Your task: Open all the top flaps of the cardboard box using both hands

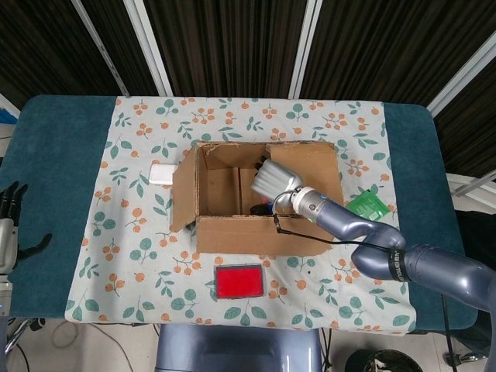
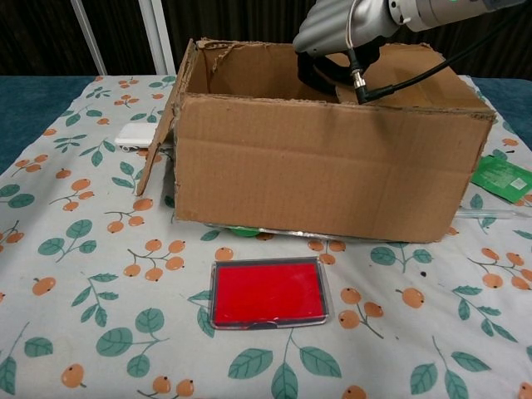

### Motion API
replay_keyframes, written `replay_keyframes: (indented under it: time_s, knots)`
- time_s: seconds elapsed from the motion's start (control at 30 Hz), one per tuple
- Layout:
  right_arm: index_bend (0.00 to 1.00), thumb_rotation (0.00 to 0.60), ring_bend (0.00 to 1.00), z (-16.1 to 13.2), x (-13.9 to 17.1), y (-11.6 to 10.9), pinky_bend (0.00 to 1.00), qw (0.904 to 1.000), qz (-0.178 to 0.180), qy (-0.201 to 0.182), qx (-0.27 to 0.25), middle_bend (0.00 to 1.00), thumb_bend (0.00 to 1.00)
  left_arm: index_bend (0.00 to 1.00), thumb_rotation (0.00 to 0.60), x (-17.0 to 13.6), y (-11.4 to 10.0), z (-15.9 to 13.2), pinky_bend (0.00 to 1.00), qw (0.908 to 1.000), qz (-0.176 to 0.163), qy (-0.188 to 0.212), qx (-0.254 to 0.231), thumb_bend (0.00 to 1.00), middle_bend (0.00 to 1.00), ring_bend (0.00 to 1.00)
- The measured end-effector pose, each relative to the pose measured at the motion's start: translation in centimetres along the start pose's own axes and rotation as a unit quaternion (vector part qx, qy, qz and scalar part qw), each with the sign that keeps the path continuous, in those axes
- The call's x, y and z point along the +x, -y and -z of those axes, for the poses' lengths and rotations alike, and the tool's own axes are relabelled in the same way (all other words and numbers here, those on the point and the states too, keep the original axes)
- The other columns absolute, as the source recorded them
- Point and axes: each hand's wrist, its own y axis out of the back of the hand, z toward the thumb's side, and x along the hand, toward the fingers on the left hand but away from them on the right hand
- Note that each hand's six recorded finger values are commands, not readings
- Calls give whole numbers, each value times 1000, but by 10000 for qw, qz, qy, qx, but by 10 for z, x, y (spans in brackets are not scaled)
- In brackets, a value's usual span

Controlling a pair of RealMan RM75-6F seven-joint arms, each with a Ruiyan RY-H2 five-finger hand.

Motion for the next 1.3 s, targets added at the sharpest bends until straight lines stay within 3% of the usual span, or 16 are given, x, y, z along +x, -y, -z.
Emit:
replay_keyframes:
  time_s: [0.5, 0.93, 1.3]
  knots:
    - [635, 600, 265, 3, 8, -2, 266, 9971, -119, -189, 722, 469, 1000, 0, 600, 0, 1, 0, 0, 9999, 68, -33, -97, 194, 0, 0]
    - [648, 600, 264, 35, 36, -24, 266, 9937, -60, 140, 1112, 483, 1000, 0, 600, 0, 1, 0, 0, 9999, 134, -27, -78, 194, 0, 0]
    - [648, 600, 265, 50, 52, -25, 266, 9908, -289, 277, 1291, 484, 1000, 0, 600, 0, 2, 0, 0, 9998, 155, -43, -114, 194, 0, 0]
